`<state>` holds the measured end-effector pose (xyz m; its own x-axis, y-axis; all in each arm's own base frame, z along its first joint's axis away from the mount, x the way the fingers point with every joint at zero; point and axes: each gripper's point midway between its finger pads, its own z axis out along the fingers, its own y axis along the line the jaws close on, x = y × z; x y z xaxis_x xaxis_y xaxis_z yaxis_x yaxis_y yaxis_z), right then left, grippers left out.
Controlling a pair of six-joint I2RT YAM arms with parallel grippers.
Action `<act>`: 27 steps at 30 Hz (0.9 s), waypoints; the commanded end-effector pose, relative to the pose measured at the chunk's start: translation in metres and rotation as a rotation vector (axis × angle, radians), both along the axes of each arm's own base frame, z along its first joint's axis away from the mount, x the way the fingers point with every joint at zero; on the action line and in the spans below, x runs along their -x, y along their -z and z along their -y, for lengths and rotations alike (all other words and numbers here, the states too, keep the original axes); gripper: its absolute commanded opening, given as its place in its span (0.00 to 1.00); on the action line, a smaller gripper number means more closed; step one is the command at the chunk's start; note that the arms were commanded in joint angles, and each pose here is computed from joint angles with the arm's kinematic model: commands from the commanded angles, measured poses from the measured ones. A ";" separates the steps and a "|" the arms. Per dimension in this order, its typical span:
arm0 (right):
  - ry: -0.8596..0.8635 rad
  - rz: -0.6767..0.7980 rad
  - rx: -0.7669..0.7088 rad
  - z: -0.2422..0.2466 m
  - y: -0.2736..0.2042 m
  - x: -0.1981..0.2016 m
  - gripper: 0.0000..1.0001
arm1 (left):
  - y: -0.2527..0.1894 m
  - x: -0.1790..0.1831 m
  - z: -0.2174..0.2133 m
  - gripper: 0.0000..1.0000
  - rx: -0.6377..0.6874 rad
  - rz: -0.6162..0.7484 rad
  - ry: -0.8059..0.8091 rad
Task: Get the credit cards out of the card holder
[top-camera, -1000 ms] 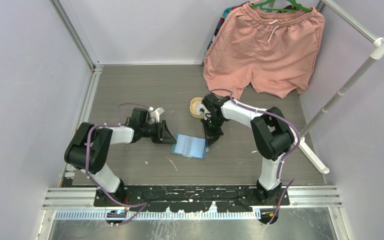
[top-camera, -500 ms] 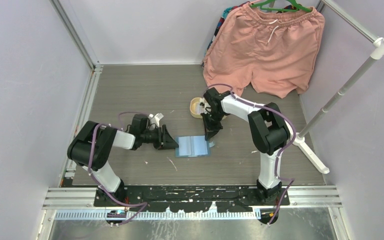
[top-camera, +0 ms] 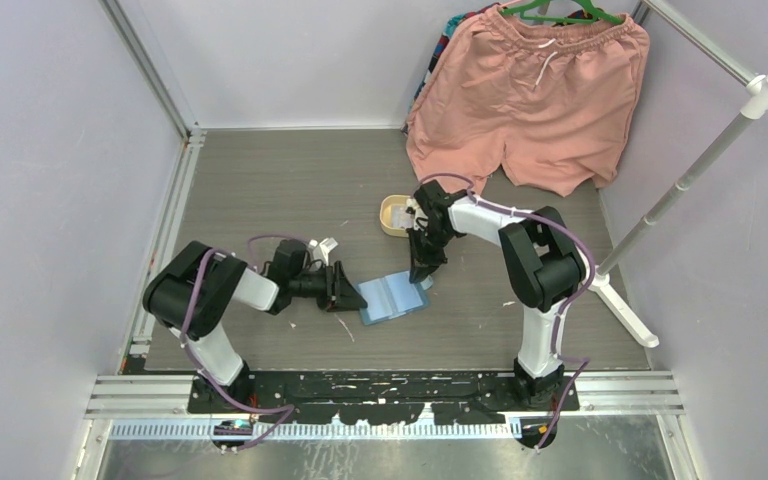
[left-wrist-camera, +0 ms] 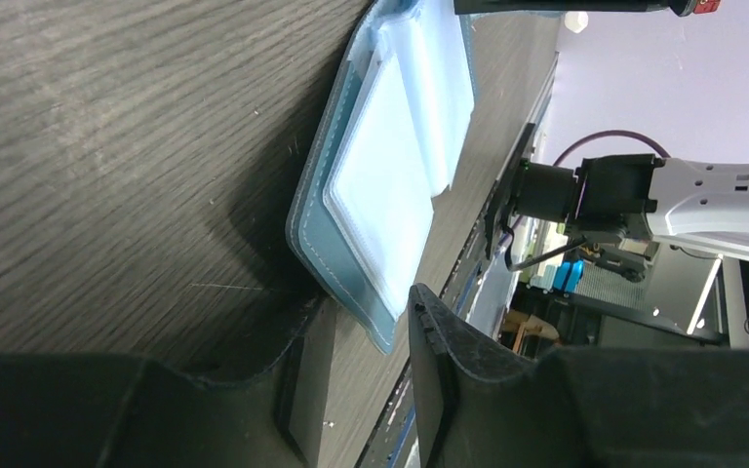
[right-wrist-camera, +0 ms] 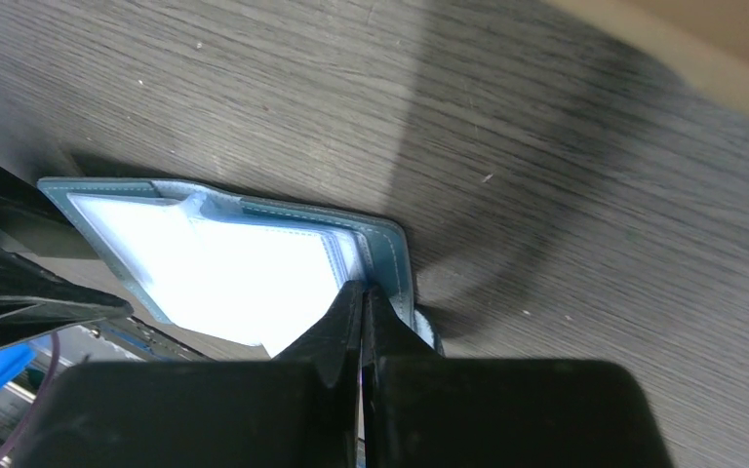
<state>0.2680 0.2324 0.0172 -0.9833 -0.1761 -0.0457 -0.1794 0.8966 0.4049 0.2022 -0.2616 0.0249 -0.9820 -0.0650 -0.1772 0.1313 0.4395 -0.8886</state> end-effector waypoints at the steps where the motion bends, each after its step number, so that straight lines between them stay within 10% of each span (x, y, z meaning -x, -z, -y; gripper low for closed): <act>1: 0.003 0.009 -0.034 -0.009 0.009 0.004 0.01 | 0.032 -0.006 -0.019 0.36 -0.173 0.002 -0.133; 16: -0.001 -0.010 -0.036 -0.007 0.019 0.011 0.01 | 0.022 -0.016 -0.016 0.13 -0.119 0.042 -0.186; 27: -0.008 -0.022 -0.032 -0.007 0.024 0.012 0.01 | 0.015 -0.015 -0.016 0.27 -0.109 0.062 -0.183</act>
